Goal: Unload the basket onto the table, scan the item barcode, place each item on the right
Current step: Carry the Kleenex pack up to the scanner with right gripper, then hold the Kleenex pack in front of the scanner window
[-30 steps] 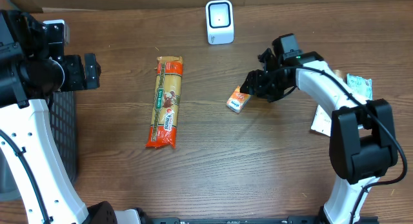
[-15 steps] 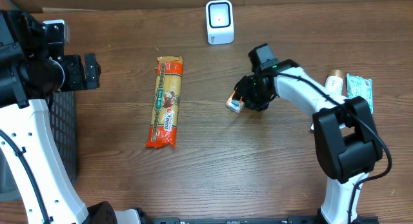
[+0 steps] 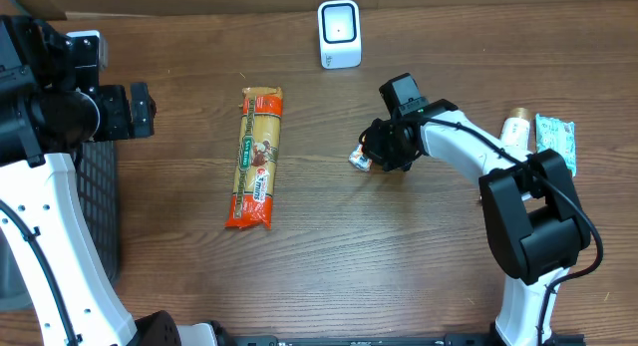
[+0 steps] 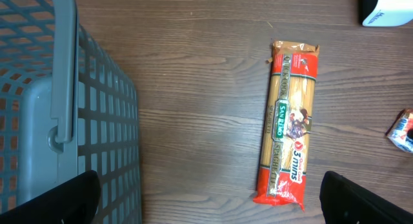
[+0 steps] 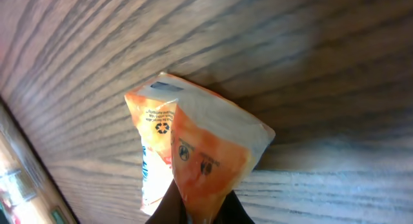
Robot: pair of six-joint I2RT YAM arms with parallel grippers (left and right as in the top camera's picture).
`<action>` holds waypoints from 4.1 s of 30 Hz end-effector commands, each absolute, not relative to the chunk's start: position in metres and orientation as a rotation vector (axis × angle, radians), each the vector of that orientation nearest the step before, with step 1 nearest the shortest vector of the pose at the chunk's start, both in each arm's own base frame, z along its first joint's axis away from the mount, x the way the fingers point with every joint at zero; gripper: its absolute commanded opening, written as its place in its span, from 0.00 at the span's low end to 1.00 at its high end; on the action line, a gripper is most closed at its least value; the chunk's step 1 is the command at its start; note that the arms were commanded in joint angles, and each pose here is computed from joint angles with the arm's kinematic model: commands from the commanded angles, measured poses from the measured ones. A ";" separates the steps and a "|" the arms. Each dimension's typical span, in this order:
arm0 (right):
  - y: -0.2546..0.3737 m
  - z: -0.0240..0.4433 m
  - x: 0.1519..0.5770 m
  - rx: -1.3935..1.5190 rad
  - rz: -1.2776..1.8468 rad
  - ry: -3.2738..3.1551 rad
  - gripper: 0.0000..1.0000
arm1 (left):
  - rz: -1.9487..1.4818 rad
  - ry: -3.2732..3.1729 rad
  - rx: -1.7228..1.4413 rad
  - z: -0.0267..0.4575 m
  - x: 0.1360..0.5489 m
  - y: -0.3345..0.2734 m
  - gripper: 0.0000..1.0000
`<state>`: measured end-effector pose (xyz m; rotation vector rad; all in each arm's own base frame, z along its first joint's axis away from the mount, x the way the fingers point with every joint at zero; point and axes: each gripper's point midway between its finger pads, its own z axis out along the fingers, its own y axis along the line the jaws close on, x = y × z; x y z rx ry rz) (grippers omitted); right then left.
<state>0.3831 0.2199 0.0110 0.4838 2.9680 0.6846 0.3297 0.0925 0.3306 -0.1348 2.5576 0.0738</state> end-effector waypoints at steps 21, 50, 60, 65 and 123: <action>0.235 0.263 0.336 -0.623 2.119 2.004 0.04 | 0.065 2.566 -0.105 0.328 0.332 0.089 1.00; 0.240 0.393 0.328 -0.918 1.892 1.747 0.04 | 0.065 2.565 -0.105 0.328 0.332 0.089 1.00; 0.249 0.253 0.413 -0.279 1.571 2.205 0.04 | 0.065 2.566 -0.105 0.328 0.332 0.089 1.00; 0.227 0.231 0.421 -0.217 1.248 2.379 0.04 | 0.065 2.566 -0.105 0.328 0.332 0.089 1.00; 0.255 0.116 0.643 -1.187 -0.865 1.662 0.04 | 0.065 2.567 -0.105 0.328 0.332 0.089 1.00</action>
